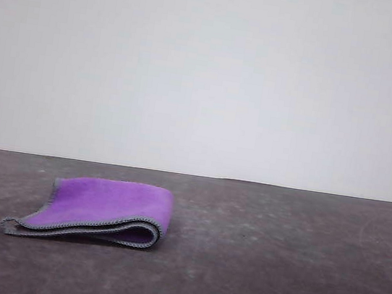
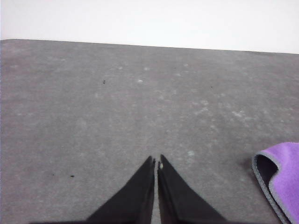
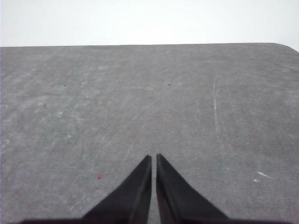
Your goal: Fold clothes
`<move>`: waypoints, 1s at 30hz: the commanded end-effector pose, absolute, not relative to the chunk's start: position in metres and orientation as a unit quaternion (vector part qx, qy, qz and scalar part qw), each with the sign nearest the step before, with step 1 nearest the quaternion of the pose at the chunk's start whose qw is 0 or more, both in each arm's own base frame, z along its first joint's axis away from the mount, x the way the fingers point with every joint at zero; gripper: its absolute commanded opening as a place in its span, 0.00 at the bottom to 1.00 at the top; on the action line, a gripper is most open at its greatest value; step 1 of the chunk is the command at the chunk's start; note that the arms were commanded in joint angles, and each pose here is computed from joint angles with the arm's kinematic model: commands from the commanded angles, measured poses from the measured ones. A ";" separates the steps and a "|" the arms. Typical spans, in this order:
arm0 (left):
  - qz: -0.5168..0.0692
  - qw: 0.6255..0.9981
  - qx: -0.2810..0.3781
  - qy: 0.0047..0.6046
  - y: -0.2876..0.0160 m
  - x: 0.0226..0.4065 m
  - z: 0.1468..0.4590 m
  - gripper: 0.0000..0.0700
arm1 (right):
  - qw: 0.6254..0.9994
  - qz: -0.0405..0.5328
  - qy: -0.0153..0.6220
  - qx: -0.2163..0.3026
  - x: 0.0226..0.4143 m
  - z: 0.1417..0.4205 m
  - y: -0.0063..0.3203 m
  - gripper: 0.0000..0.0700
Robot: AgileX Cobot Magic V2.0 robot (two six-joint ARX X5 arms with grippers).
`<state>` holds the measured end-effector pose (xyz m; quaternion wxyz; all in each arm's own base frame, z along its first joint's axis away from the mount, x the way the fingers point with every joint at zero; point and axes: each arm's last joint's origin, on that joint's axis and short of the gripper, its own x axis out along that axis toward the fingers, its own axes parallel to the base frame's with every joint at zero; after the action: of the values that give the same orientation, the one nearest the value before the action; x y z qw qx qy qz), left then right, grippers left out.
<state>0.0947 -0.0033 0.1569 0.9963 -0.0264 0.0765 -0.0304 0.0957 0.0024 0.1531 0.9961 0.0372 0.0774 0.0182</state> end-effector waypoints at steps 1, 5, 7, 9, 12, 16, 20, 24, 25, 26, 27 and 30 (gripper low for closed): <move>-0.029 0.995 -0.022 0.089 -0.003 0.096 0.150 0.00 | 0.997 0.019 0.073 0.033 0.096 0.153 0.002 0.02; -0.029 0.995 -0.022 0.089 -0.003 0.096 0.150 0.00 | 0.997 0.019 0.073 0.033 0.096 0.153 0.002 0.02; -0.029 0.995 -0.022 0.089 -0.003 0.096 0.150 0.00 | 0.997 0.019 0.073 0.033 0.096 0.153 0.002 0.02; -0.029 0.995 -0.022 0.089 -0.003 0.096 0.150 0.00 | 0.997 0.019 0.073 0.032 0.096 0.153 0.002 0.02; -0.029 0.995 -0.022 0.089 -0.003 0.096 0.150 0.00 | 0.997 0.019 0.073 0.032 0.096 0.153 0.002 0.02; -0.029 0.995 -0.022 0.089 -0.003 0.096 0.150 0.00 | 0.997 0.019 0.073 0.033 0.096 0.153 0.002 0.02; -0.029 0.995 -0.022 0.089 -0.003 0.096 0.150 0.00 | 0.997 0.019 0.073 0.033 0.096 0.153 0.002 0.02; -0.029 0.995 -0.022 0.089 -0.003 0.096 0.150 0.00 | 0.997 0.019 0.073 0.033 0.096 0.153 0.002 0.02; -0.029 0.995 -0.022 0.089 -0.003 0.096 0.150 0.00 | 0.997 0.019 0.073 0.033 0.096 0.153 0.002 0.02; -0.029 0.995 -0.022 0.089 -0.003 0.096 0.150 0.00 | 0.997 0.019 0.073 0.033 0.096 0.153 0.002 0.02; -0.029 0.995 -0.022 0.089 -0.003 0.096 0.150 0.00 | 0.997 0.019 0.073 0.033 0.096 0.153 0.002 0.02; -0.029 0.995 -0.022 0.089 -0.003 0.096 0.150 0.00 | 0.997 0.019 0.073 0.032 0.096 0.153 0.002 0.02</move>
<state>0.0947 -0.0033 0.1569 0.9963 -0.0264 0.0765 -0.0304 0.0957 0.0024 0.1531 0.9961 0.0372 0.0774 0.0182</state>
